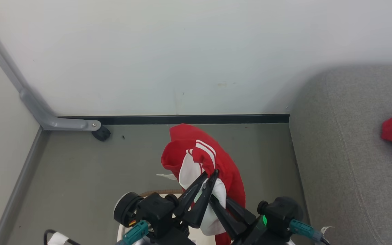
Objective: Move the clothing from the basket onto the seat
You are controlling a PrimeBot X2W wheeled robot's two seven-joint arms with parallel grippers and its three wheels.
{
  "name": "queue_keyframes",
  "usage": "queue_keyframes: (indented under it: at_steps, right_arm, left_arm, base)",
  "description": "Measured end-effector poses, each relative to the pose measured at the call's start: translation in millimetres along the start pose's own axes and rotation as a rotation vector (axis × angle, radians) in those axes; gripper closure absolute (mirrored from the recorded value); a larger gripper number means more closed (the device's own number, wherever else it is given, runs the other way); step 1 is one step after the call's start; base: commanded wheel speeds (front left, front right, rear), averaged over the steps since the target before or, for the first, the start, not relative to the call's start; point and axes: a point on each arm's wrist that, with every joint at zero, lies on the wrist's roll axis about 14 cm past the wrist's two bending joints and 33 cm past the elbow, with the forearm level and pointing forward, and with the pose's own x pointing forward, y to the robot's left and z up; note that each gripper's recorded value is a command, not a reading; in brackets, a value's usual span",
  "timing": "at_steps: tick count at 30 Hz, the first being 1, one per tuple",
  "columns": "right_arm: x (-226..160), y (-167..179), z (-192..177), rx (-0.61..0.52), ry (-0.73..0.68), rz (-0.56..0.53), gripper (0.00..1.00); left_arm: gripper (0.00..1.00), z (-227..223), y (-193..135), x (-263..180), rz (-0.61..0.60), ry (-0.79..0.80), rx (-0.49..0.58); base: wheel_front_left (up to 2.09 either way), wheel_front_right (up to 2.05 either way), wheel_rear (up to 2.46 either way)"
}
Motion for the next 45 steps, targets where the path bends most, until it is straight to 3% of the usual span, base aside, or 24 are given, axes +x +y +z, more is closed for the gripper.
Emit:
queue_keyframes:
  at_steps: [6,8,9,10,27,45]
  right_arm:
    - [1.5,-7.0,-0.7,0.001,-0.004,-0.012,1.00]
    - [2.7,-10.1,0.3,-0.006,-0.004,-0.016,1.00]
    - [2.6,-12.8,0.8,-0.008,-0.006,-0.022,1.00]
    - [2.0,-17.1,1.4,-0.010,-0.009,-0.033,1.00]
    - [-31.5,-108.8,24.8,-0.072,-0.072,-0.301,1.00]
    - [-105.6,-177.5,42.6,-0.100,-0.123,-0.606,1.00]
  left_arm:
    - [1.00,-1.8,1.7,1.0,0.006,0.008,-0.003]
    - [0.53,-2.4,3.7,1.3,0.011,0.012,-0.001]
    - [0.04,-2.7,5.0,1.6,0.014,0.012,0.000]
    - [0.00,-3.3,5.5,2.1,0.016,0.014,0.000]
    - [0.00,-17.6,0.6,6.7,-0.023,0.061,0.026]
    - [0.00,-52.2,-53.4,14.5,-0.226,0.155,0.002]
  base:
    - [0.00,0.00,0.00]
    - [0.00,0.00,0.00]
    - [0.00,0.00,0.00]
    - [0.00,0.00,0.00]
    - [0.00,0.00,0.00]
    - [0.00,0.00,0.00]
